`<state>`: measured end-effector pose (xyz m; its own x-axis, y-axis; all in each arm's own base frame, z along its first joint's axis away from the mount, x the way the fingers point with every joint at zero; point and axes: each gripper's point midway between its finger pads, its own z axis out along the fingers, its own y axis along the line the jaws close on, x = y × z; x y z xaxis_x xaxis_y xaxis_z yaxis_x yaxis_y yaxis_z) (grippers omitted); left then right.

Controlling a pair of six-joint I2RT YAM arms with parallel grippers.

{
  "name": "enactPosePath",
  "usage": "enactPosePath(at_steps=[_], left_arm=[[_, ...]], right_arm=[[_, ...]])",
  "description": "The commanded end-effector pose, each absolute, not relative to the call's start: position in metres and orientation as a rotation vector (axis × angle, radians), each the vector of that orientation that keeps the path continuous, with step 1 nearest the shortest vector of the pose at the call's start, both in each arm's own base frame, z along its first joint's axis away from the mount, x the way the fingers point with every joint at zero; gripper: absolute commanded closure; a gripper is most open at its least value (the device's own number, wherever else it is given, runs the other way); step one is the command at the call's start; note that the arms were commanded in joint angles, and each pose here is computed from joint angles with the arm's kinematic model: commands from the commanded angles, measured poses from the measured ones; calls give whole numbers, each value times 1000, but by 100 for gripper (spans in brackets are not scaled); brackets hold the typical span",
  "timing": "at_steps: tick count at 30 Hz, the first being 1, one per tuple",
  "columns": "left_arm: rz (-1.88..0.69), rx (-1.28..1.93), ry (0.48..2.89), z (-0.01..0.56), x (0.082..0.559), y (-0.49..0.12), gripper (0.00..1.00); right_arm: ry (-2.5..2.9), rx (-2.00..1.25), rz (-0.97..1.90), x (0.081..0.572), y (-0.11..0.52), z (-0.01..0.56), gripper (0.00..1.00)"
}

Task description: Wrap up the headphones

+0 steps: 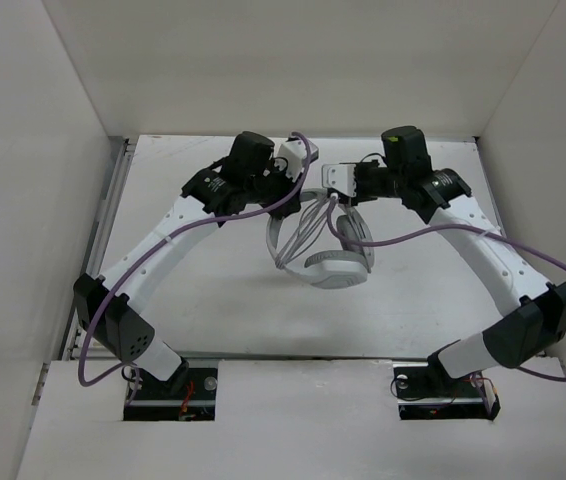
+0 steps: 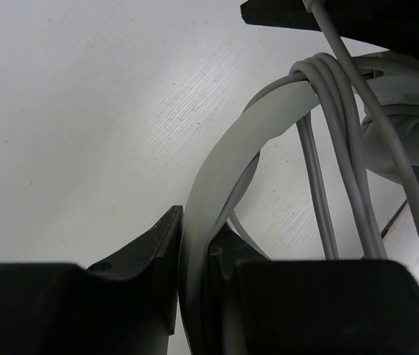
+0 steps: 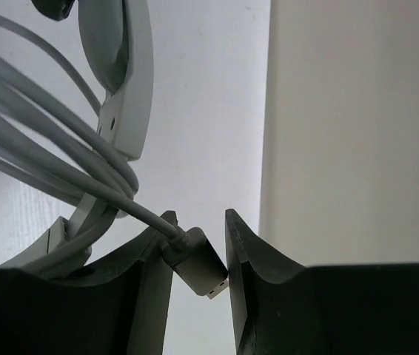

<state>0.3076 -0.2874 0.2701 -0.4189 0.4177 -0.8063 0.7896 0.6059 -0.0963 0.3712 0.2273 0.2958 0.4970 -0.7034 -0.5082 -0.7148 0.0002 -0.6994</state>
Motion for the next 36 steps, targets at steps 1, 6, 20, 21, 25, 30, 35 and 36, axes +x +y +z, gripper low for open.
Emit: enactPosePath(at_steps=[1,6,20,21,25,30,35,36], left_arm=[[-762,931,1891,328,294,-298,99],[-821,950,1914,326,287,-300,99],[-927,964,1934,332,283,-310,99],[-927,962,1938,331,284,-310,99],[-892,930,1963,322,297,-305,99],[-865,878,2000,307,313,-309,99],[-834,845,2031,283,328,-317,99],[-825,831,2042,275,334,-320,99]], right_arm=[[1200,-1699,126,350,224,306,62],[1218,-1661,140,350,213,310,64],[1235,-1537,284,340,204,335,65],[1237,-1529,285,340,202,336,65],[1261,-1422,270,349,183,352,66],[1297,-1157,263,367,146,381,65],[1320,-878,317,370,118,388,62],[1336,-816,328,369,113,382,62]])
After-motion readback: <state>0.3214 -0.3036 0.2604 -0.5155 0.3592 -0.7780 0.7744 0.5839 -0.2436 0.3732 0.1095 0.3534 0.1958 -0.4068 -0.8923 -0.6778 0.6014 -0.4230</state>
